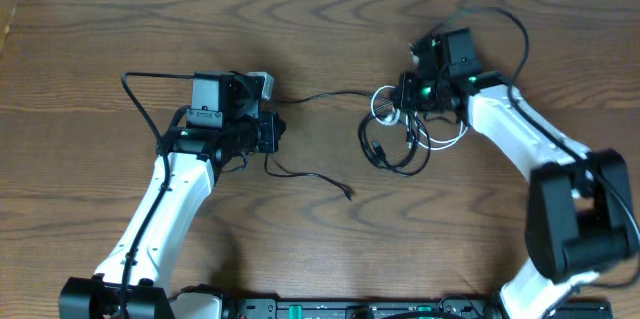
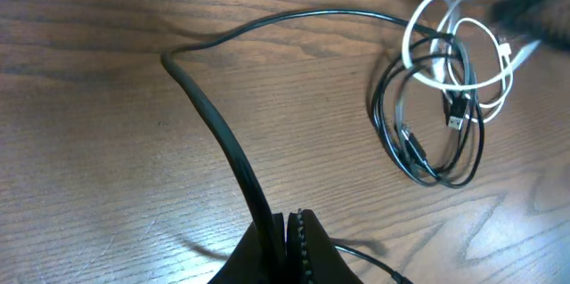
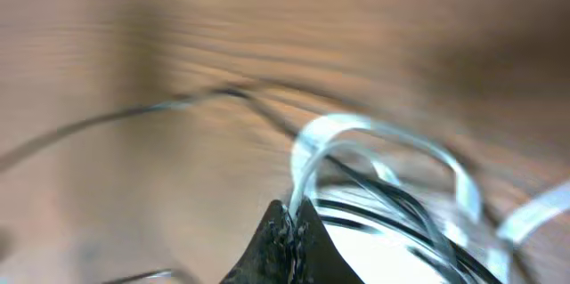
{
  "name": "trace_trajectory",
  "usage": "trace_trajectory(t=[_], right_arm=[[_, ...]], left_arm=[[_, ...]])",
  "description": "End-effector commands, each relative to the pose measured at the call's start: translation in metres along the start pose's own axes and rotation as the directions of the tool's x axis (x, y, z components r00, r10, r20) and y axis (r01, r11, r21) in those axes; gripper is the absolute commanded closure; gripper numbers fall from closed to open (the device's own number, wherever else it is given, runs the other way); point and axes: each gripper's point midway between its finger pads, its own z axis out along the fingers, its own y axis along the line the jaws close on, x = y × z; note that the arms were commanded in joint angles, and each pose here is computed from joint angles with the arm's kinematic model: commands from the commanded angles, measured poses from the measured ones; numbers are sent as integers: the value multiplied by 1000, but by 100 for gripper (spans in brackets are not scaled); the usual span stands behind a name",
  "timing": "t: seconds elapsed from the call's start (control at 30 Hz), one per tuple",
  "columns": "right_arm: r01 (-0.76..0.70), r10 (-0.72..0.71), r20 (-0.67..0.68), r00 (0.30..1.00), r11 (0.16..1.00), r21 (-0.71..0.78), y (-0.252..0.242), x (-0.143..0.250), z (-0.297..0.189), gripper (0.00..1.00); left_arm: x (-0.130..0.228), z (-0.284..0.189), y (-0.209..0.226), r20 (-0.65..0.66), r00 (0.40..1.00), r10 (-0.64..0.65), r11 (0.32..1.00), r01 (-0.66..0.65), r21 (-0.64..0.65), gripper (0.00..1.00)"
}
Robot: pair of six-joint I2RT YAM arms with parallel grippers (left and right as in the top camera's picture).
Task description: Untangle cables
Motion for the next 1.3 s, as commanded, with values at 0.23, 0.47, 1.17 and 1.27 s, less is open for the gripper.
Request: trace_trajectory(t=[0.23, 0.47, 1.17, 1.27], right_arm=[[380, -319, 215, 923, 840, -387, 129, -21, -100, 99], [468, -357, 327, 875, 798, -380, 159, -24, -150, 99], [-108, -23, 235, 972, 842, 529, -29, 5, -182, 99], [-218, 26, 287, 958, 715, 664, -58, 14, -204, 99]], left_arm=[[4, -3, 1, -5, 1000, 12, 1000, -12, -8, 92], [5, -3, 1, -6, 1000, 12, 1000, -12, -7, 92], [9, -1, 2, -16, 1000, 7, 1000, -7, -8, 92], [9, -1, 2, -16, 1000, 7, 1000, -8, -8, 92]])
